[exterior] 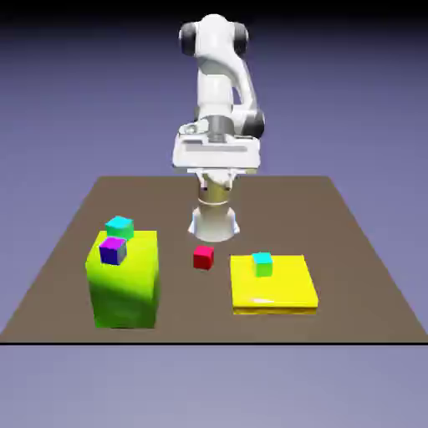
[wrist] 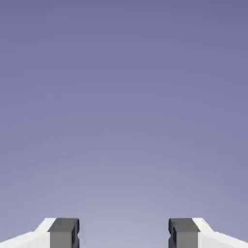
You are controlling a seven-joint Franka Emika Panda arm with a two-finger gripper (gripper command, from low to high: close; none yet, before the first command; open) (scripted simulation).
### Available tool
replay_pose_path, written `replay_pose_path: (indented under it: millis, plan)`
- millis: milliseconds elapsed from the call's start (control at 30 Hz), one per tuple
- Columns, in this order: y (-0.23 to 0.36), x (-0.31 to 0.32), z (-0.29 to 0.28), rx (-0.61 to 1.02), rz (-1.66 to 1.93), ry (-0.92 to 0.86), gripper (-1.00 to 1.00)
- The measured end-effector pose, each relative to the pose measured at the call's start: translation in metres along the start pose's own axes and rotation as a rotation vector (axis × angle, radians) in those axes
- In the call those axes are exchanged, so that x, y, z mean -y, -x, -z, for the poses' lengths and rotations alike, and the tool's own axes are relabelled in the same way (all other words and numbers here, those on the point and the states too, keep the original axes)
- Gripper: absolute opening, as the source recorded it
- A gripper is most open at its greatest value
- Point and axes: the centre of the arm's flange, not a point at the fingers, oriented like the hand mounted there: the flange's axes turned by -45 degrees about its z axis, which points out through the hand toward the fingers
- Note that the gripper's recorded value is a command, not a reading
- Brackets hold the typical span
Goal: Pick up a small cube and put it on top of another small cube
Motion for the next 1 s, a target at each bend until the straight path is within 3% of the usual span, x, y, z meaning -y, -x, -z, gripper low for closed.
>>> replay_pose_path:
  millis: [233, 500, 933, 967, 1000]
  plan:
    - [0.123, 0.061, -0.081, 0.537, 0.557, -0.028, 0.0]
    - [0.275, 0.082, -0.099, 1.085, 1.208, -0.113, 0.0]
    - [0.329, 0.061, -0.136, 1.123, 1.259, -0.118, 0.0]
    - [0.334, 0.06, -0.139, 1.121, 1.258, -0.12, -1.0]
    - [0.334, 0.06, -0.139, 1.121, 1.258, -0.12, -1.0]
